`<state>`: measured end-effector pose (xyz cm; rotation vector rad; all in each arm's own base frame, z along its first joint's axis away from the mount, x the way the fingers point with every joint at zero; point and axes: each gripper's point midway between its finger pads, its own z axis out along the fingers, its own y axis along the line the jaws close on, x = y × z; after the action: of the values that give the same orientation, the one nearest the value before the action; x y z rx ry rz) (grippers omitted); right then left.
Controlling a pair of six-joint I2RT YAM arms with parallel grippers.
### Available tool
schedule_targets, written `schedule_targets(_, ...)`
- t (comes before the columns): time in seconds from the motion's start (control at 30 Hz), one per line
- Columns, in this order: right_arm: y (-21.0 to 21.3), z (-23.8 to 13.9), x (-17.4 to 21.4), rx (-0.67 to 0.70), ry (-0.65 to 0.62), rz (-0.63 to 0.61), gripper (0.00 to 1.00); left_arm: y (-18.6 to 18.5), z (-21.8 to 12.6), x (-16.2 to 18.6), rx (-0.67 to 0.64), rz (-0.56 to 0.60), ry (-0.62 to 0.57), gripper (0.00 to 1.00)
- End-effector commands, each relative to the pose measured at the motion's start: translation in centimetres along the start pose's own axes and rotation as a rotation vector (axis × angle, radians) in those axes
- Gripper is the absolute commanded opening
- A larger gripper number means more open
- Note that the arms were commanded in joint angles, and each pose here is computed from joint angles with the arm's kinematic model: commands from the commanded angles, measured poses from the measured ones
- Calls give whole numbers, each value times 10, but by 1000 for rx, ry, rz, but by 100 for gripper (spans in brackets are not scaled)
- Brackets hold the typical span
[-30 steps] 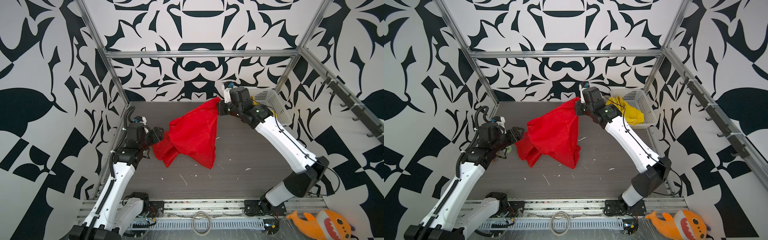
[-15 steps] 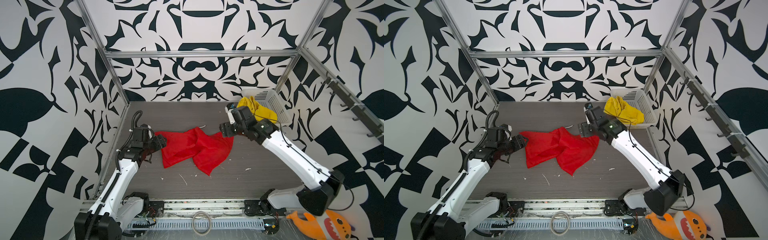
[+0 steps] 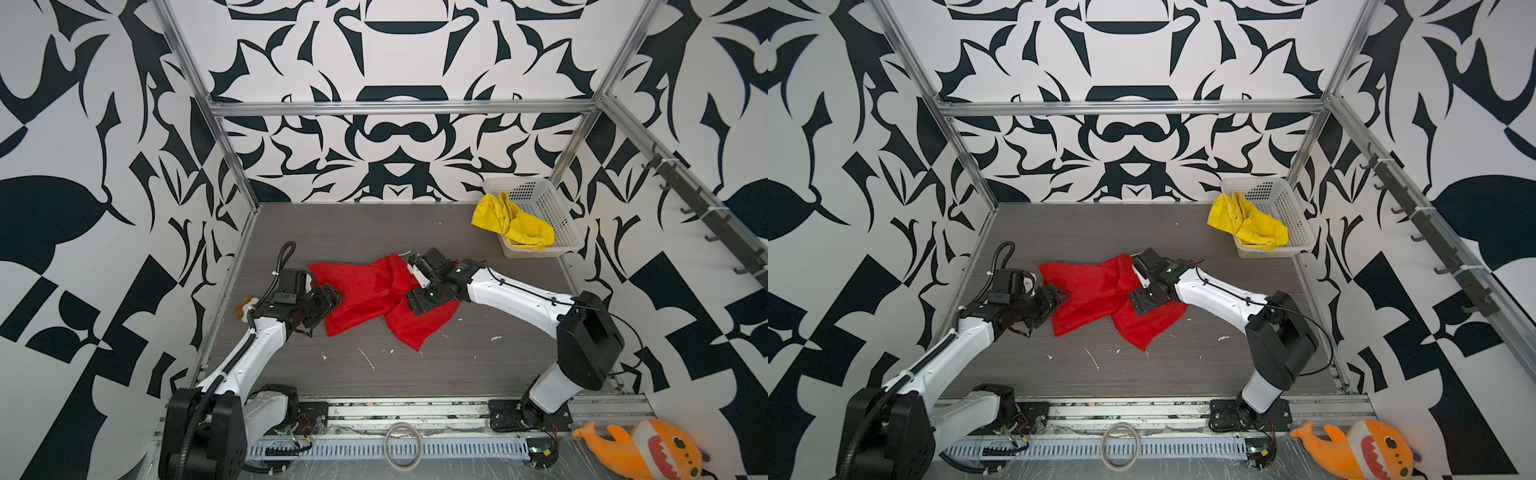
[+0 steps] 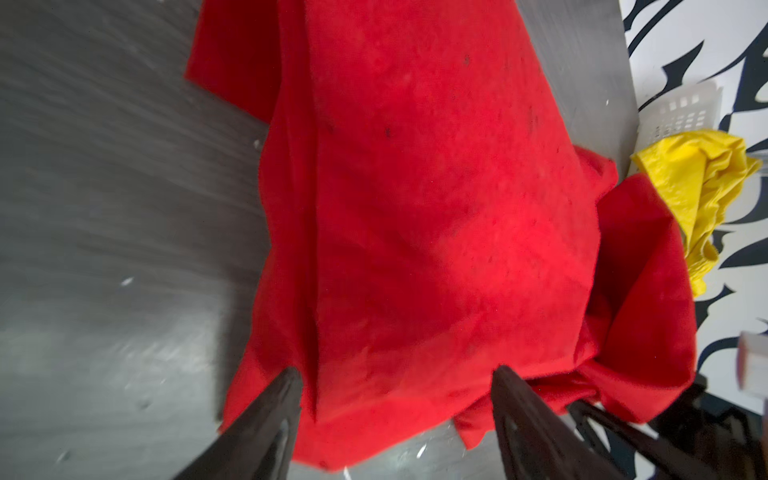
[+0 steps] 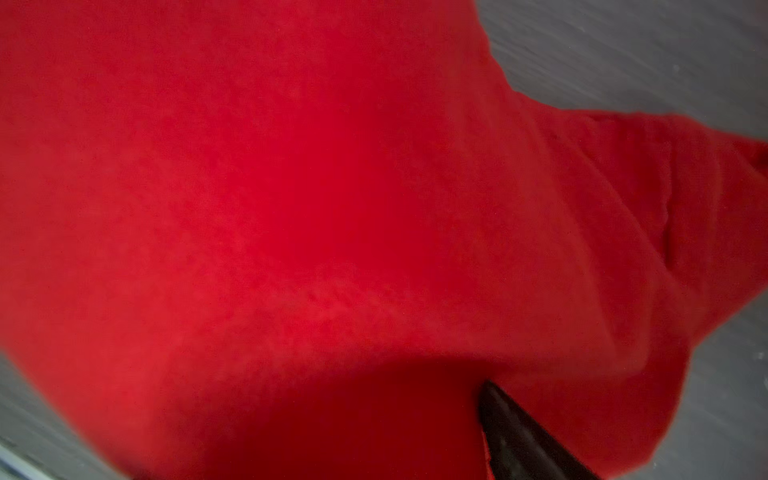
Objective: Fold and stack the shorts
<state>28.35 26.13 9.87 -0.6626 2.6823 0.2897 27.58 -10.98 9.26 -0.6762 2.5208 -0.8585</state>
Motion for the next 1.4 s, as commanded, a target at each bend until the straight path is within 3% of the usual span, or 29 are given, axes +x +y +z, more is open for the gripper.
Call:
schedule_targets(0.0, 3, -4, -16, 4, -61, -6, 83, -6, 11, -10, 36, -25, -19, 74)
schedule_targets(0.1, 2, -2, -16, 9, -67, -3, 64, -9, 19, -15, 52, -32, -18, 61)
schedule_targets(0.2, 4, -6, -19, -4, -95, 5, 39, -19, 21, -19, 73, -20, -3, 29)
schedule_targets(0.27, 7, -14, -21, -24, -113, 7, 19, -25, 13, -23, 64, 14, -10, 15)
schedule_targets(0.37, 18, -40, -28, -77, -176, 9, 2, -41, -17, -35, 32, 103, -65, 3)
schedule_targets(0.67, 95, -158, -44, -339, -369, -163, 0, -130, -147, -95, -46, 442, -306, 0)
schedule_targets(0.97, 126, -286, -57, -569, -540, -245, 0, -237, -222, -167, -48, 697, -463, 0)
schedule_targets(1.13, 96, -280, -63, -482, -509, -148, 0, -255, -197, -201, -83, 776, -462, 0)
schedule_targets(1.3, 26, -210, -87, -493, -384, 101, 0, -252, -112, -236, -98, 798, -374, 0)
schedule_targets(1.37, -10, -176, -96, -423, -343, 183, 0, -253, -77, -247, -73, 797, -346, 4)
